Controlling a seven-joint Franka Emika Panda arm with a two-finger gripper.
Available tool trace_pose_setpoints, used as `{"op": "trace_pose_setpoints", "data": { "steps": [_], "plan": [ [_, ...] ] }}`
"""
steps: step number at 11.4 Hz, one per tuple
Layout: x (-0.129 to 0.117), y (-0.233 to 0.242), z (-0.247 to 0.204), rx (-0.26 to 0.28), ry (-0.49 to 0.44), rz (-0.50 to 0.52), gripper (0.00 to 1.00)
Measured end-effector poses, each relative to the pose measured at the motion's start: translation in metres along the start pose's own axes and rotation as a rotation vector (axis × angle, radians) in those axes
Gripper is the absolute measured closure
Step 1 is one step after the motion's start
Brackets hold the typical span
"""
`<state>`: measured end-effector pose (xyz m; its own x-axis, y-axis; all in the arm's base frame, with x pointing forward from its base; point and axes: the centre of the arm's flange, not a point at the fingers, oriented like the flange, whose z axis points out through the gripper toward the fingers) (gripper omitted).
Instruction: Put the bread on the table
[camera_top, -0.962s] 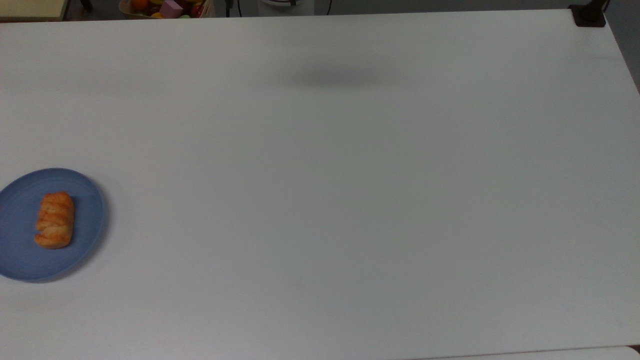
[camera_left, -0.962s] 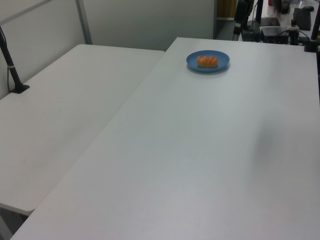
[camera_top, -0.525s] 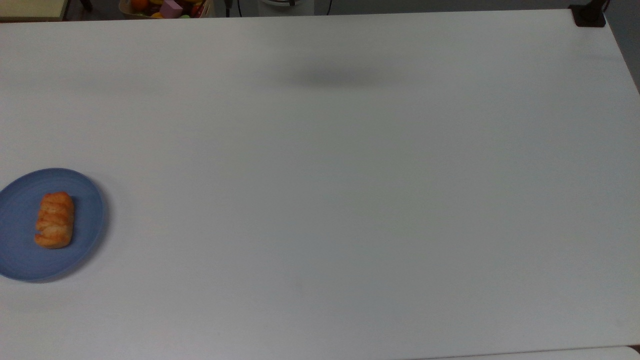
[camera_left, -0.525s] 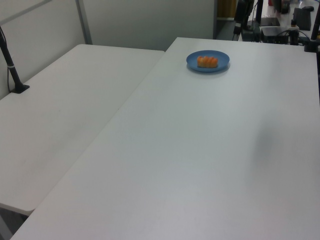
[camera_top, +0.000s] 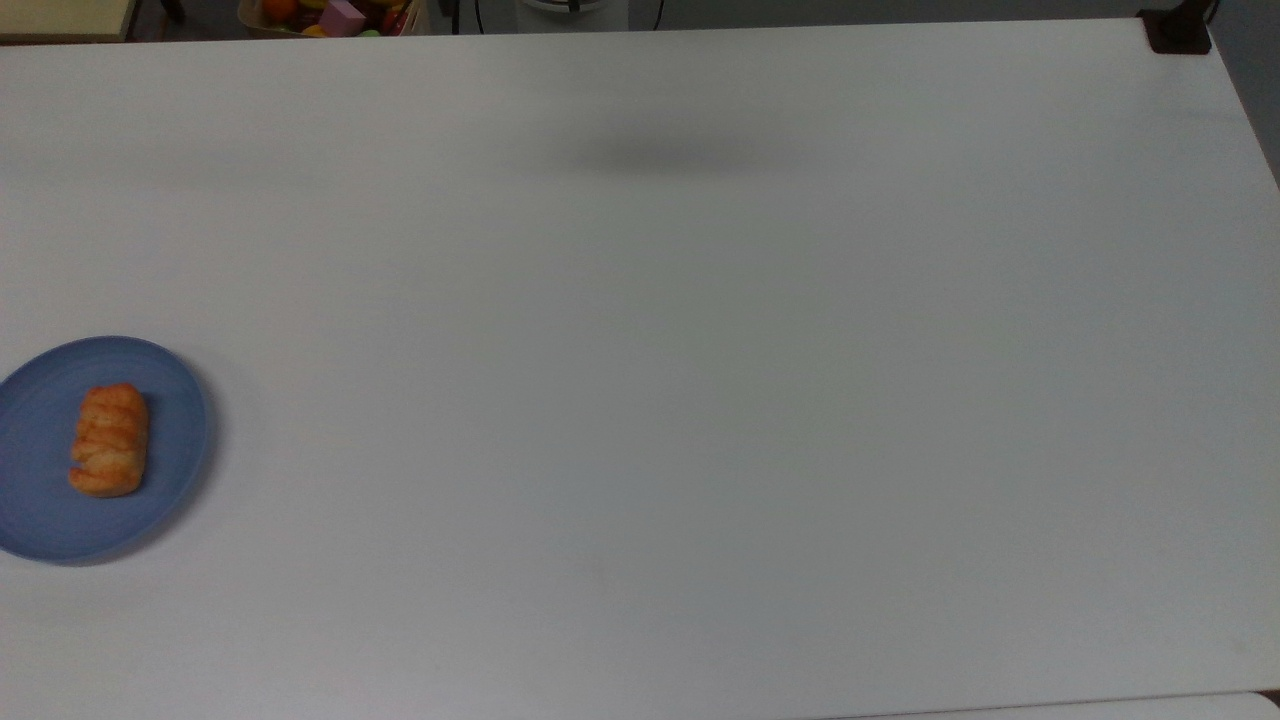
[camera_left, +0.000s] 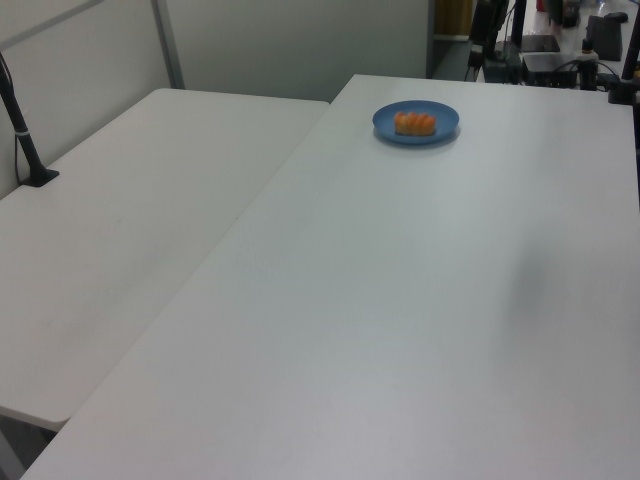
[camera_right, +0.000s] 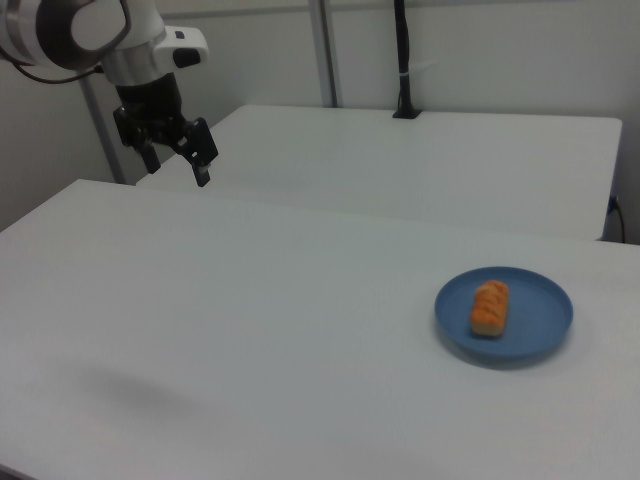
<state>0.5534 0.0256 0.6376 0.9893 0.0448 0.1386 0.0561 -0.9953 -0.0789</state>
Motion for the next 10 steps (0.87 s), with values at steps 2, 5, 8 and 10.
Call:
{"op": "trace_pose_setpoints", "data": {
  "steps": [2,5,8,10],
  "plan": [
    [0.000,0.006,0.000,-0.001,0.000,-0.043,0.00],
    [-0.001,0.015,0.003,-0.002,-0.008,-0.095,0.00],
    [0.002,0.038,0.016,-0.006,-0.030,-0.146,0.00],
    [0.007,0.057,0.024,-0.011,-0.040,-0.164,0.00]
  ]
}}
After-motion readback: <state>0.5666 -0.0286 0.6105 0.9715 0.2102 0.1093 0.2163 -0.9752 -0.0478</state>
